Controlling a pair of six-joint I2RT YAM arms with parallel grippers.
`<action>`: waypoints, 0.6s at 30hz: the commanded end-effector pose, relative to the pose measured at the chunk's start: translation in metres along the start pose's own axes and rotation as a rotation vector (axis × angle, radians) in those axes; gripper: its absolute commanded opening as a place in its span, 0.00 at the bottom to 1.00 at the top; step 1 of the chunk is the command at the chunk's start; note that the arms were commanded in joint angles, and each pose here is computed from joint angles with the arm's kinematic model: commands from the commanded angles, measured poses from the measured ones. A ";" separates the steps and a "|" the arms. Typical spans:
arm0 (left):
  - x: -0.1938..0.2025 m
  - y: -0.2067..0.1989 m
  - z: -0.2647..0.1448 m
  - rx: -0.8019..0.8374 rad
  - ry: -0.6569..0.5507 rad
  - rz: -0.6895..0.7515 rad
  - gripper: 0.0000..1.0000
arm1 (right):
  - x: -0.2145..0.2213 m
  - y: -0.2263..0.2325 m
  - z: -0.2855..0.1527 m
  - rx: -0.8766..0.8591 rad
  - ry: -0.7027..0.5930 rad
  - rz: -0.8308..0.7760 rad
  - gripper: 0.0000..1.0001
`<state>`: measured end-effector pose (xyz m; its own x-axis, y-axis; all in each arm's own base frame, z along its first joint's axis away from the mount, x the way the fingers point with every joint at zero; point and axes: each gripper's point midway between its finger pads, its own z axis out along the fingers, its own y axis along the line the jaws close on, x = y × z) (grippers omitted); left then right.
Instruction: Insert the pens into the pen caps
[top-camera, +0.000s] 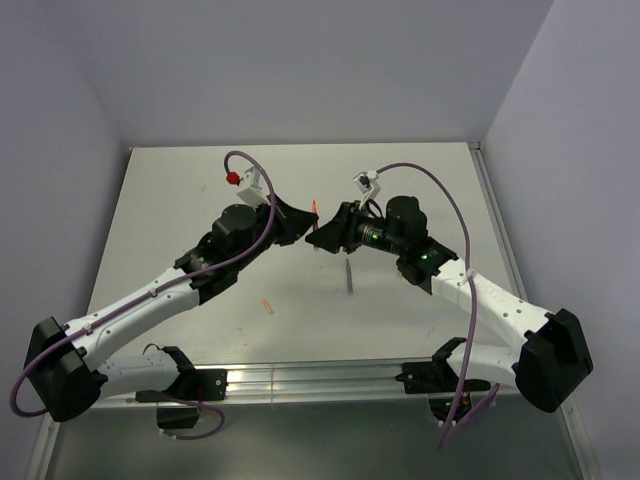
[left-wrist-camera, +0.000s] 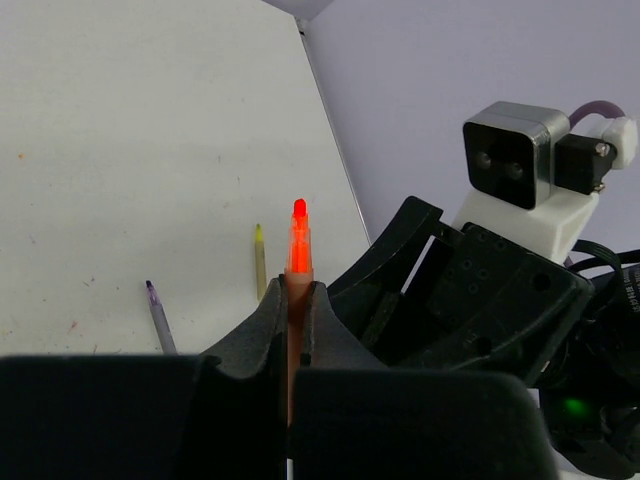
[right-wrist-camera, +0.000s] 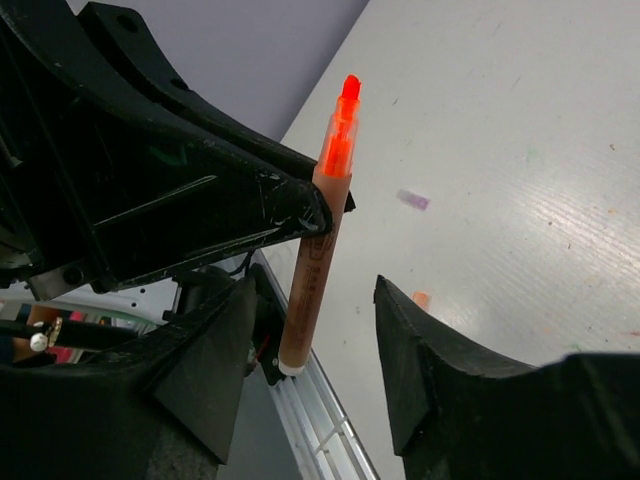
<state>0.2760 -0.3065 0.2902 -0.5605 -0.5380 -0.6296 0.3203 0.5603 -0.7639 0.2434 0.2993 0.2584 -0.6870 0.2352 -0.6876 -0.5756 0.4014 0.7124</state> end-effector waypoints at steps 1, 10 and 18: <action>-0.003 -0.021 -0.001 0.076 -0.014 -0.006 0.00 | -0.024 0.027 0.003 -0.067 -0.062 -0.036 0.56; 0.003 -0.030 0.002 0.099 -0.002 0.005 0.00 | -0.024 0.031 0.003 -0.083 -0.060 -0.018 0.49; 0.005 -0.035 0.000 0.129 -0.005 0.010 0.00 | -0.021 0.032 0.002 -0.094 -0.048 -0.004 0.36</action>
<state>0.2661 -0.3234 0.2954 -0.5722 -0.5253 -0.6298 0.3640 0.5255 -0.7690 0.2404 0.3041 0.2588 -0.7157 0.2424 -0.6550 -0.5519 0.3783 0.7431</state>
